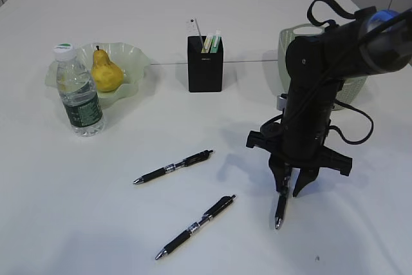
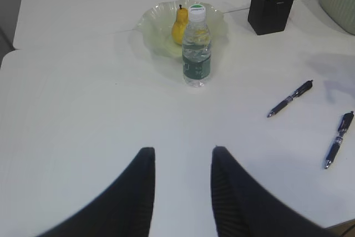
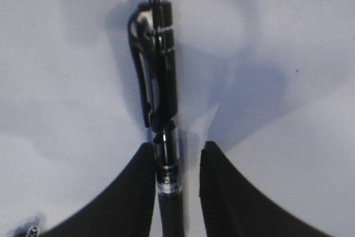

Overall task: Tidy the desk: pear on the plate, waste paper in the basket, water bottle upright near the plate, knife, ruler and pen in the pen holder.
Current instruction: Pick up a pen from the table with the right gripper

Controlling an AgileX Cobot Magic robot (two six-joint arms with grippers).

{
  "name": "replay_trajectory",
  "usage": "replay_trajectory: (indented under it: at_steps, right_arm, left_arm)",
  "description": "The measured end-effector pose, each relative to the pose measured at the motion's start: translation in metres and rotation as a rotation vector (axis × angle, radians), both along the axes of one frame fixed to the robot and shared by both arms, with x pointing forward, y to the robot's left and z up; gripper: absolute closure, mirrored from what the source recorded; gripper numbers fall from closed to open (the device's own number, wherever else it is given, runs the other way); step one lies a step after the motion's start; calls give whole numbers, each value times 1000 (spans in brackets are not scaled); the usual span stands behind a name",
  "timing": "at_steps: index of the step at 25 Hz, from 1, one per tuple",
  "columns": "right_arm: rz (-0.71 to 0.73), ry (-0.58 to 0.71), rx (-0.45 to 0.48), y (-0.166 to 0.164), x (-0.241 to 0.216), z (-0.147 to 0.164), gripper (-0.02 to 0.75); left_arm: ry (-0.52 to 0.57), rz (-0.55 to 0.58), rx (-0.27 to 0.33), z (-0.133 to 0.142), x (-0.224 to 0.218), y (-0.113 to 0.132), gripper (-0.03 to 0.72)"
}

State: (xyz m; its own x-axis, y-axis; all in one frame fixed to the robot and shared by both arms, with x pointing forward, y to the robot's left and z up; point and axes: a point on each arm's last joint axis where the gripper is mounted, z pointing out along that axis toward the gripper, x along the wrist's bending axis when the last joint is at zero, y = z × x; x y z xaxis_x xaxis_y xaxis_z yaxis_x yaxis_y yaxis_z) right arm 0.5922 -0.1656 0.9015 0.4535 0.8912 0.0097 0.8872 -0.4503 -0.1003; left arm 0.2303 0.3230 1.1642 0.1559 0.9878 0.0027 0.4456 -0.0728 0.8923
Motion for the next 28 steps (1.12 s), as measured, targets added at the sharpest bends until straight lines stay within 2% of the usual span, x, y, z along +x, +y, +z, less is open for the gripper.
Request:
replay_trajectory:
  at_steps: [10,14,18,28]
  right_arm:
    - [7,35,-10,0,-1,-6,514]
    - [39,33,-10,0,-1,-6,624]
    - [66,32,-7,0,-1,-6,645]
    - [395,67,36,1,0,-1,646]
  left_arm:
    - [-15,3,-14,1,1,0,450]
    - [-15,4,-18,1,1,0,450]
    - [-14,7,-23,1,1,0,450]
    - [-23,17,-36,2,1,0,450]
